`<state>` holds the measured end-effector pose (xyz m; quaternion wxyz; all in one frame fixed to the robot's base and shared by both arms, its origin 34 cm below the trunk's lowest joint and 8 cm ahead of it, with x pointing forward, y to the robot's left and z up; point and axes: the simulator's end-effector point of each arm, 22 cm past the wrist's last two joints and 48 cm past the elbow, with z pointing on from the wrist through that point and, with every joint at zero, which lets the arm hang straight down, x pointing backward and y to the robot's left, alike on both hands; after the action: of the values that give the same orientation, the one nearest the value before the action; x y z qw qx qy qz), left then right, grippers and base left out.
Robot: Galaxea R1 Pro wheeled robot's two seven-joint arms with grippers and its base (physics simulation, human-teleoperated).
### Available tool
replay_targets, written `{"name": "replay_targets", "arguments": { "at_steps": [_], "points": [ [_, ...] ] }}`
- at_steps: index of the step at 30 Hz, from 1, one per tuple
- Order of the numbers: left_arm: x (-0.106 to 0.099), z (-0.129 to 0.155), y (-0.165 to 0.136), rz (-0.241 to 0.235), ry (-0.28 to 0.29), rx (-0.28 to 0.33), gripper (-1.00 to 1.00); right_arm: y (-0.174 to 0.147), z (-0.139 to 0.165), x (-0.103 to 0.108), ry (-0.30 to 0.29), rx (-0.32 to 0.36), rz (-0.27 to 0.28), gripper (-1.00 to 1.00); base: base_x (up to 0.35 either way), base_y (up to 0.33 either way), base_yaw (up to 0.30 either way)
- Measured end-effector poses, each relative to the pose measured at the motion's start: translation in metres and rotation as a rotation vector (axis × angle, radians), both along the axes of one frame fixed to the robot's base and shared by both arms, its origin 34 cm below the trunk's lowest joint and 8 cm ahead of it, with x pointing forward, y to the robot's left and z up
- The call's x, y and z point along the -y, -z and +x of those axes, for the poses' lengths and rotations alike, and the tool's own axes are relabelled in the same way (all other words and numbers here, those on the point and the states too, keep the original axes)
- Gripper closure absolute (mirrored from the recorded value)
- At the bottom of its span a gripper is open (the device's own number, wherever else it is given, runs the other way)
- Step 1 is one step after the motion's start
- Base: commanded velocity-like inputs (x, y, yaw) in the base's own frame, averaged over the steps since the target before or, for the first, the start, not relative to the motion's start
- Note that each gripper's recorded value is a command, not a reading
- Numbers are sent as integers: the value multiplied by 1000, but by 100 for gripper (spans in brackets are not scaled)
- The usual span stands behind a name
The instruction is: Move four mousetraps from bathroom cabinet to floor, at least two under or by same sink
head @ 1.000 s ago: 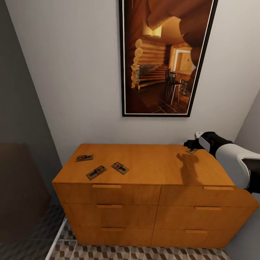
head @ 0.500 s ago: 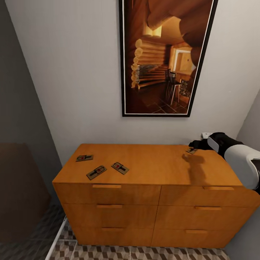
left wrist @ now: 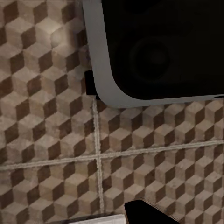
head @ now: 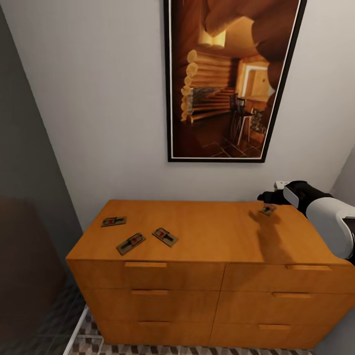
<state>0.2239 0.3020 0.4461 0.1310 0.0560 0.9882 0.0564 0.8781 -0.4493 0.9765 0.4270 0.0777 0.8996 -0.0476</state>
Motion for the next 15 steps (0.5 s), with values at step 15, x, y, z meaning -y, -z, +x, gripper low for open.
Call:
{"name": "replay_targets", "arguments": {
  "at_steps": [15],
  "points": [
    [0, -1, 0, 0, 0, -4, -100, 1, -1, 1, 5, -5, -2, -100, 74, 7, 0]
  ]
}}
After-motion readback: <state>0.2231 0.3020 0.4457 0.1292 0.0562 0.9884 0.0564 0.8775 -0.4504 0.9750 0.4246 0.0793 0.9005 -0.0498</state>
